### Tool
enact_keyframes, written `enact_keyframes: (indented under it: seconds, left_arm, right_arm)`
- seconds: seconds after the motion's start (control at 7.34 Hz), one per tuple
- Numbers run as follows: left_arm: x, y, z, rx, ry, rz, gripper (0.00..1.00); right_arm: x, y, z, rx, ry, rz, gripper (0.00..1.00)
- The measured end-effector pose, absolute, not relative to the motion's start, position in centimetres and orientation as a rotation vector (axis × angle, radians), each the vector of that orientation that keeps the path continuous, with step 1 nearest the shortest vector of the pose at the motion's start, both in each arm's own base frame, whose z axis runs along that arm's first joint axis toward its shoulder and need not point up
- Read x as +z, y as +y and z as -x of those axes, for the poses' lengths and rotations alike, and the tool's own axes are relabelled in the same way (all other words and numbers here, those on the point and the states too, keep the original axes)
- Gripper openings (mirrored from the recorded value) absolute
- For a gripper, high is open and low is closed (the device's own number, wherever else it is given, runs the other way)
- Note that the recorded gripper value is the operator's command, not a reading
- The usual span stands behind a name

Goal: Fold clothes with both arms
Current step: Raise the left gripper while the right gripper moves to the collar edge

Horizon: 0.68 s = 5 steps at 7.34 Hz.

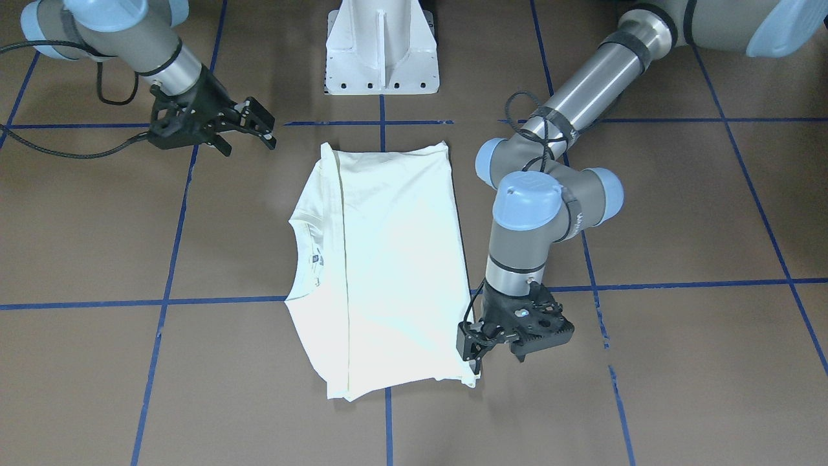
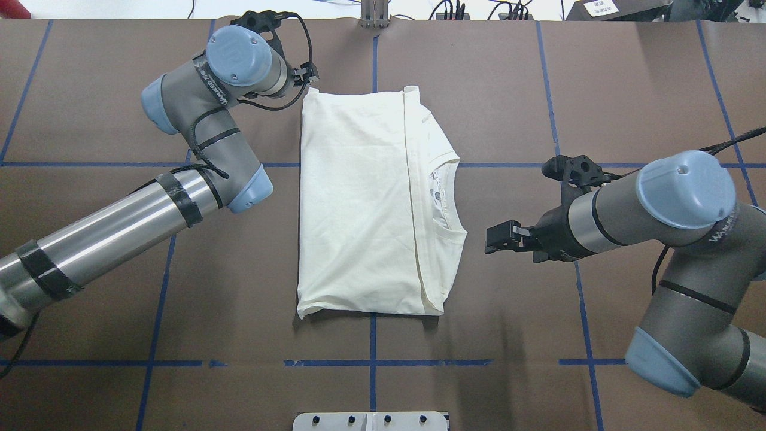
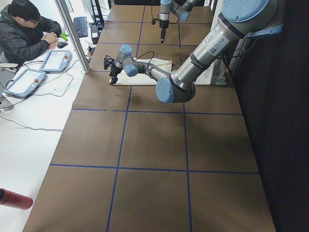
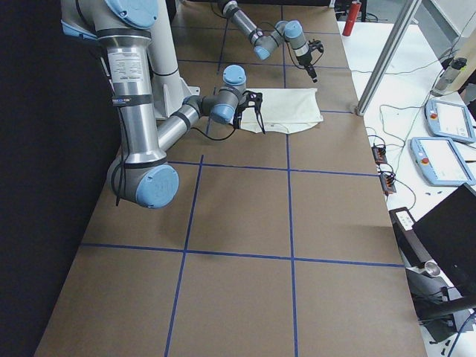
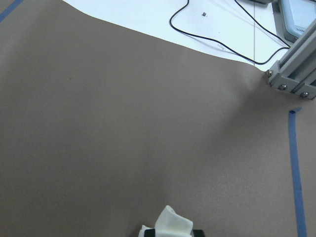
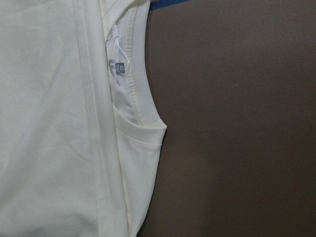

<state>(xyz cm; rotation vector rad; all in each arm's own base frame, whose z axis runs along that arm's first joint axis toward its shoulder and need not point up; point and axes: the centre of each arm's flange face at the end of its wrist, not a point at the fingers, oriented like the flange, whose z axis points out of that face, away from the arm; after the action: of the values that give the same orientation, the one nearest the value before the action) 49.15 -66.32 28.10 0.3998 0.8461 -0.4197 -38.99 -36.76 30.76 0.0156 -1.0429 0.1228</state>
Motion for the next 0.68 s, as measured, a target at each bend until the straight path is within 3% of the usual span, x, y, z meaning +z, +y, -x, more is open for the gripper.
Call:
enact_keyframes:
  seconds: [0.41, 0.68]
  left_arm:
    - [23.6, -58.8, -42.2, -0.267, 0.82, -0.361, 1.0]
    - [21.6, -54.6, -39.0, -0.224, 0.863, -0.334, 1.0]
  right_arm:
    - [24.3, -36.2, 48.7, 0.05, -0.829, -0.077, 1.0]
    - [24.0, -34.8, 54.3, -0.013, -0.707, -0.077, 1.0]
